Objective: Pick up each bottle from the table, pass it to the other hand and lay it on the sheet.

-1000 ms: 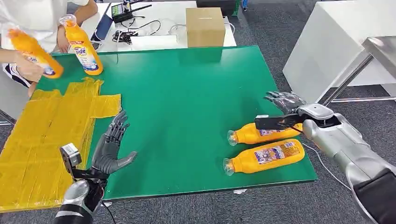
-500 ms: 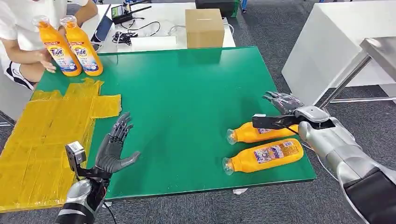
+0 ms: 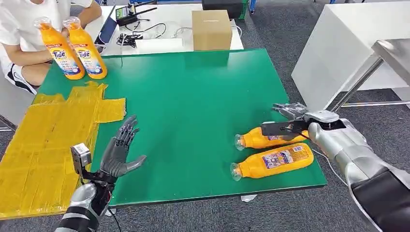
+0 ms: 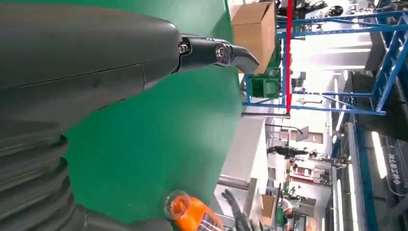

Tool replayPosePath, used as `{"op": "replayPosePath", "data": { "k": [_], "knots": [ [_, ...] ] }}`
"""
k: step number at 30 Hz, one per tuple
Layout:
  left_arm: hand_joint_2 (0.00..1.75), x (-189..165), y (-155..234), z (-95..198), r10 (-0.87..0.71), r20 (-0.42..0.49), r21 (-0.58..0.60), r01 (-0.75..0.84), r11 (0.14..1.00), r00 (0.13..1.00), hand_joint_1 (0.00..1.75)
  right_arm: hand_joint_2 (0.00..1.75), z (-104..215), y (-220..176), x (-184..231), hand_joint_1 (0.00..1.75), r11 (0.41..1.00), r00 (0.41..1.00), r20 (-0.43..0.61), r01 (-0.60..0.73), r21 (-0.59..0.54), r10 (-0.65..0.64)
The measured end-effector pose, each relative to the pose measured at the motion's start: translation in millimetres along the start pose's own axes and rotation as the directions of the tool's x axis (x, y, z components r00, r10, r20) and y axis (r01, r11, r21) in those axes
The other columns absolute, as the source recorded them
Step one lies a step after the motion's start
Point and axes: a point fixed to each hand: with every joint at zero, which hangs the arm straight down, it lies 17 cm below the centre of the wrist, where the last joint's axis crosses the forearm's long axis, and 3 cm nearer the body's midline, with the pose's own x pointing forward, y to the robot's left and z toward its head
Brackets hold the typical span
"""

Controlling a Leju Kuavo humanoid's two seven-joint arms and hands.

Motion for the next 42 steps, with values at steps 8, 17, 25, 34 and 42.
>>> {"op": "replayPosePath", "data": {
  "k": [8, 17, 25, 34, 42],
  "knots": [
    [1.75, -7, 6, 7, 0.0, -0.02, 0.021, 0.001, 1.0, 1.0, 0.0, 1.75, 14, -34, -1, 0.0, 0.998, 1.0, 0.029, -0.008, -0.067, 0.01],
    [1.75, -10, 7, 9, -0.001, -0.035, 0.026, 0.002, 1.0, 0.999, 0.0, 1.75, 17, -49, 1, 0.0, 0.993, 0.998, 0.002, -0.066, -0.1, 0.066],
    [1.75, -10, 8, 9, 0.0, -0.034, 0.029, 0.001, 1.0, 0.999, 0.0, 1.75, 16, -43, 3, 0.0, 0.994, 0.998, 0.008, -0.069, -0.08, 0.07],
    [1.75, -9, 10, 9, 0.005, -0.031, 0.033, -0.004, 0.999, 1.0, 0.0, 1.75, 19, -33, -2, 0.0, 0.998, 0.998, 0.007, -0.063, -0.014, 0.063],
    [1.75, -13, 11, 11, 0.013, -0.04, 0.034, -0.011, 0.999, 0.999, 0.0, 1.75, 22, -15, -7, 0.0, 0.998, 0.999, 0.006, -0.044, 0.052, 0.044]
  ]
}}
